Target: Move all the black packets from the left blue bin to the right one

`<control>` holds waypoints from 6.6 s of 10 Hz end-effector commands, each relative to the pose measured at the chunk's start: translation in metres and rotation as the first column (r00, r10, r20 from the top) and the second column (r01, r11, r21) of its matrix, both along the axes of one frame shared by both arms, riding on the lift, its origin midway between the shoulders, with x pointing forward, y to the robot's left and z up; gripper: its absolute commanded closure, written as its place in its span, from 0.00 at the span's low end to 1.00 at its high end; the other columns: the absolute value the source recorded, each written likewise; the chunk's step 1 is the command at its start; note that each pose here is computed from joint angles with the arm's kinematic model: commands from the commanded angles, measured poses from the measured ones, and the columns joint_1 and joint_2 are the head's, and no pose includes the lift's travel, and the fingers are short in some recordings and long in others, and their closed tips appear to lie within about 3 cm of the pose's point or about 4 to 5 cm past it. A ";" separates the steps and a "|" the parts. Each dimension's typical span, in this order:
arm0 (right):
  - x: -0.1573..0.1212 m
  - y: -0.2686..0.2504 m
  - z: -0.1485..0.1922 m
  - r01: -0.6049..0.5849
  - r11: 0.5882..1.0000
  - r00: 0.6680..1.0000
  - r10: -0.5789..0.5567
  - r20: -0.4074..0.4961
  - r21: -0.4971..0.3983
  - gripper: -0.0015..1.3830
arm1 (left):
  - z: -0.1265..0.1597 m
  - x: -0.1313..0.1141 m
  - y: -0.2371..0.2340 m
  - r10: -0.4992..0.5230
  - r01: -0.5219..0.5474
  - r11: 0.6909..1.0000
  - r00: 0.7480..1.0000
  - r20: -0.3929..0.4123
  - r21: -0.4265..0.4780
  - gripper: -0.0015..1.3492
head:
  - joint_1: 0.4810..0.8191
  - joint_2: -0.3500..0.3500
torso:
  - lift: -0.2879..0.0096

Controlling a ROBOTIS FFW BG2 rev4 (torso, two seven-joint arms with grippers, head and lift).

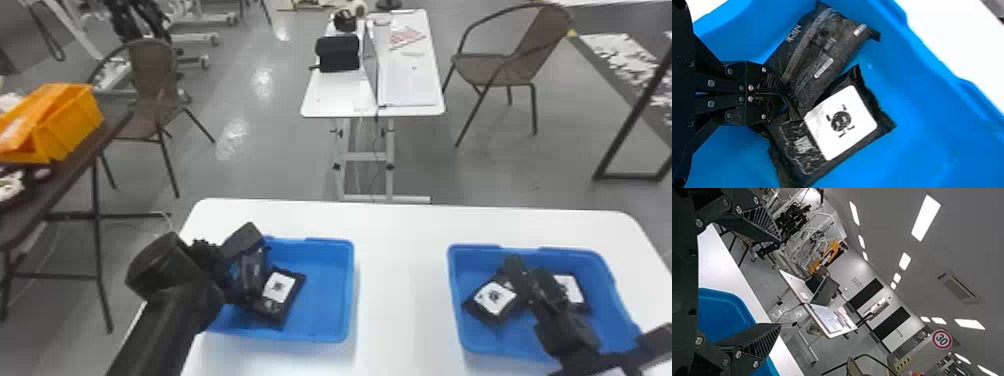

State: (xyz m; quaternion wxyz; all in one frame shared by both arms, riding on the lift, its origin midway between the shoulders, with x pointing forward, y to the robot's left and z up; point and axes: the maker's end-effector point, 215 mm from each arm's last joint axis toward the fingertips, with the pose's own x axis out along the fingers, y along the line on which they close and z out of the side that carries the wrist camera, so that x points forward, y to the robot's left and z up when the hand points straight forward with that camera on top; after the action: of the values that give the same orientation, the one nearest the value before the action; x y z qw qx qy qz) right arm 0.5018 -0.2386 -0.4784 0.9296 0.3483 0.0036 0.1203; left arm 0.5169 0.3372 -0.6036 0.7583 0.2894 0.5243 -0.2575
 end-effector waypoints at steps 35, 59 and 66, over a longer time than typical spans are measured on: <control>-0.005 0.022 -0.012 -0.071 0.995 0.997 0.071 0.000 0.066 0.20 | -0.012 0.035 -0.018 0.052 -0.039 0.995 0.989 0.139 -0.097 0.62 | 0.63 0.64 | 0.97; 0.060 0.165 0.137 -0.337 0.908 0.880 0.397 0.260 -0.248 0.22 | 0.197 0.048 -0.337 -0.157 0.520 0.584 0.826 0.542 -0.624 0.90 | 0.63 0.38 | 0.97; 0.060 0.163 0.128 -0.328 0.919 0.897 0.376 0.232 -0.220 0.92 | 0.208 0.052 -0.328 -0.055 0.493 0.549 0.827 0.560 -0.675 0.59 | 0.63 0.40 | 0.97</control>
State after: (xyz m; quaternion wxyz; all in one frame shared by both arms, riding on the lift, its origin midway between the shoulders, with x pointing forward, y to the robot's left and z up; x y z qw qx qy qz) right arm 0.5618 -0.0732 -0.3513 0.9114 0.2336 -0.0465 0.3355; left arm 0.5690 0.0044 -0.3956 0.8513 0.0693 0.0979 -0.5108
